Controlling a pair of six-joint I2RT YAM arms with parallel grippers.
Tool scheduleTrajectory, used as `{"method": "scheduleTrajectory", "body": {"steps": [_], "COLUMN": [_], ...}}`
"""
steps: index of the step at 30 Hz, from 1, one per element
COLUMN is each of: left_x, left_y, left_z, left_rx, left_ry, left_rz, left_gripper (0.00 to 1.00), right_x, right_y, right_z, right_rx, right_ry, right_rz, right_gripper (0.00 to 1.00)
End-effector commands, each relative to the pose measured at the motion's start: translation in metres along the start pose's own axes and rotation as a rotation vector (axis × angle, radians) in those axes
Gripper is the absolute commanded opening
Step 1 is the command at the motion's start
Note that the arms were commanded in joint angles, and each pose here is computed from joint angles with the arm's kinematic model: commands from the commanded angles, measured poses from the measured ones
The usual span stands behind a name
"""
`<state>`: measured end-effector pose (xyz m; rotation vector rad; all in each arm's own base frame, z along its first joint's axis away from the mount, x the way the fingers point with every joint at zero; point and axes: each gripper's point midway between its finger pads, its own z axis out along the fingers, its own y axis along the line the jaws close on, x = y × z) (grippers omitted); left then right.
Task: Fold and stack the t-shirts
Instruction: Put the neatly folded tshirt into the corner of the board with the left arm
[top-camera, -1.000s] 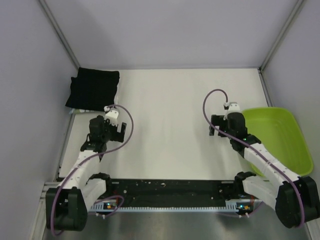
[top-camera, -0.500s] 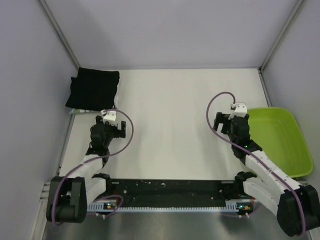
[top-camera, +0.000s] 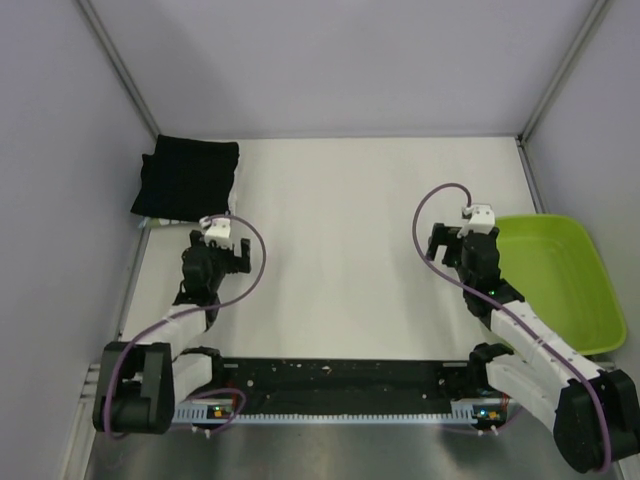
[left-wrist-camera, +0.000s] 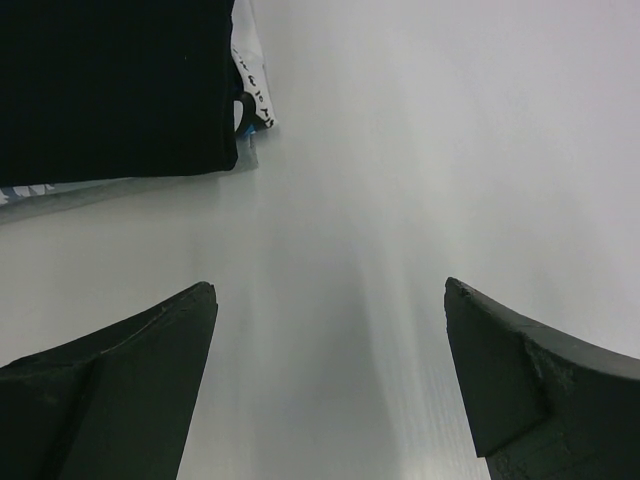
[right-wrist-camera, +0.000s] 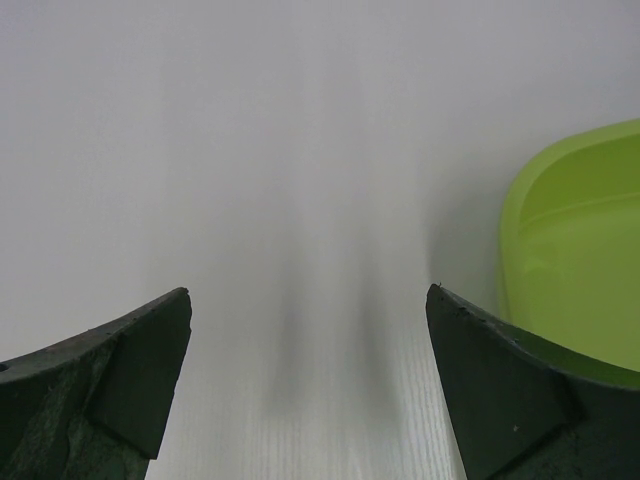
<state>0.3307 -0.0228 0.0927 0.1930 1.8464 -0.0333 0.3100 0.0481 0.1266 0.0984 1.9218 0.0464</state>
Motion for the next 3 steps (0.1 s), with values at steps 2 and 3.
{"method": "scheduleTrajectory", "body": {"steps": [2, 3], "left_x": [-0.0253, -0.0277], "left_y": [0.0042, 0.0062], "left_z": [0.0034, 0.0032], "left_rx": [-0.011, -0.018], "left_ry": [-0.072, -0.079], "left_rz": [0.005, 0.022], "left_gripper": [0.99, 0.99], "right_x": [-0.0151, -0.0144], "right_y": [-0.0011, -0.0012], "right_z": [0.0004, 0.0004], "right_rx": [0.007, 0.007], "right_ry": [-0.06, -0.058], "right_rz": [0.012, 0.013], "right_gripper": [0.99, 0.99]}}
